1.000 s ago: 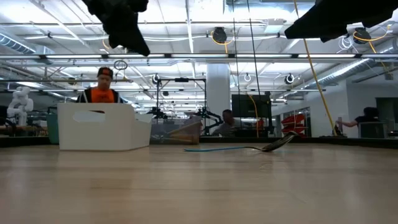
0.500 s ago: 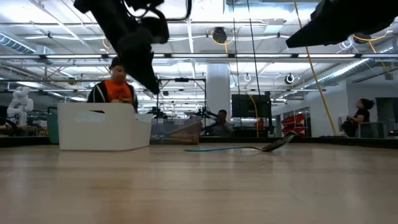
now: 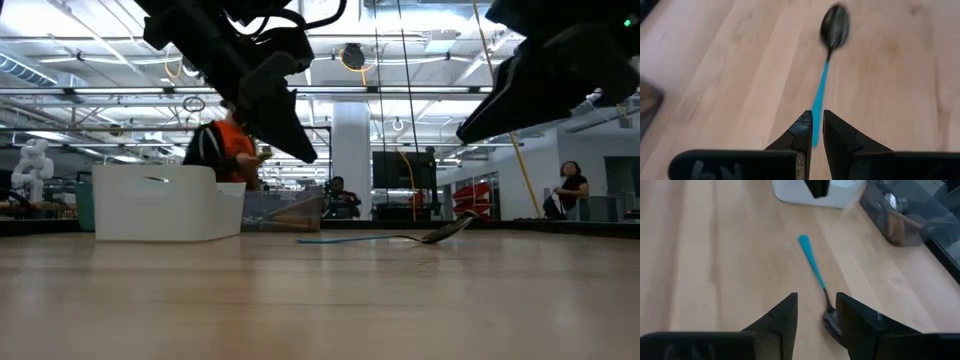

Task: Sort silverware by color (type)
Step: Put the blue spoon into the green bin

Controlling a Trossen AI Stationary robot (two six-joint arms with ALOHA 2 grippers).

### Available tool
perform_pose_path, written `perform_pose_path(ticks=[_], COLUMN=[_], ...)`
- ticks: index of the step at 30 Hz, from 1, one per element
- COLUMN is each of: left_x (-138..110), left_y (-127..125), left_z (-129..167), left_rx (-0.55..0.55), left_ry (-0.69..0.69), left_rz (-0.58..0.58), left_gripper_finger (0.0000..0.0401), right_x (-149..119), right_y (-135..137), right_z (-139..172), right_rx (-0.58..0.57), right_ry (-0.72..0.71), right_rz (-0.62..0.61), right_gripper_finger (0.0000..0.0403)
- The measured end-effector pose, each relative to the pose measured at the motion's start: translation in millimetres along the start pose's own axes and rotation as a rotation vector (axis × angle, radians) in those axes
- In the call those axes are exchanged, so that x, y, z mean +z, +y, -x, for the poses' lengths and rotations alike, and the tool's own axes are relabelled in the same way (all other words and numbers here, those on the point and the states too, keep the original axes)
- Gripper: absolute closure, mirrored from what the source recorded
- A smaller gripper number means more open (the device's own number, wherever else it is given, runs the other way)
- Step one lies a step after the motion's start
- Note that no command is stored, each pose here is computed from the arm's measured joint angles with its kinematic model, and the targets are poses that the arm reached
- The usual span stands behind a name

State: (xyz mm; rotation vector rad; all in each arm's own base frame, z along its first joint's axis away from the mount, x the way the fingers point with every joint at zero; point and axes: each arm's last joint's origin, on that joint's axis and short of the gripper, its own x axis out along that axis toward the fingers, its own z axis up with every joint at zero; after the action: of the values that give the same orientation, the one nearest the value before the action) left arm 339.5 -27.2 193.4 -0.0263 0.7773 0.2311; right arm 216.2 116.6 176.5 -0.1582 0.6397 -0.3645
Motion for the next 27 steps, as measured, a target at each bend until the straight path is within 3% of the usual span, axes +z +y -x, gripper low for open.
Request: perform_pose_path(ticks=[5,10,16,27], left_x=[-2.1,-5.2,-5.4,-18.8], left_y=[-12.8,-24.0,-32.6,-31.5], left_z=[-5.0,-1.5,1.3,-29.8], left_rx=[-0.01,0.042,0.03,0.06], left_ry=[-0.026,-0.04,-0.062,-0.013], left_rz=[-0.024,-0.059,-0.086,-0.113], left_gripper_finger=[0.0354,0.0354,0.0354,0.0354], right_x=[-4.7,-20.3,-30.0,-33.9], right_y=[-9.3,-17.2,-23.5,-29.5], right_z=[-7.7,-16.8,-23.6,-28.9], right_rx=[-0.046,-0.072,-0.086,-0.079], right_ry=[0.044,0.06,0.063,0.102], right_rz=[0.007,-0.021,-0.044,-0.058], right_gripper_finger=[0.0283,0.0317,0.0354,0.0393])
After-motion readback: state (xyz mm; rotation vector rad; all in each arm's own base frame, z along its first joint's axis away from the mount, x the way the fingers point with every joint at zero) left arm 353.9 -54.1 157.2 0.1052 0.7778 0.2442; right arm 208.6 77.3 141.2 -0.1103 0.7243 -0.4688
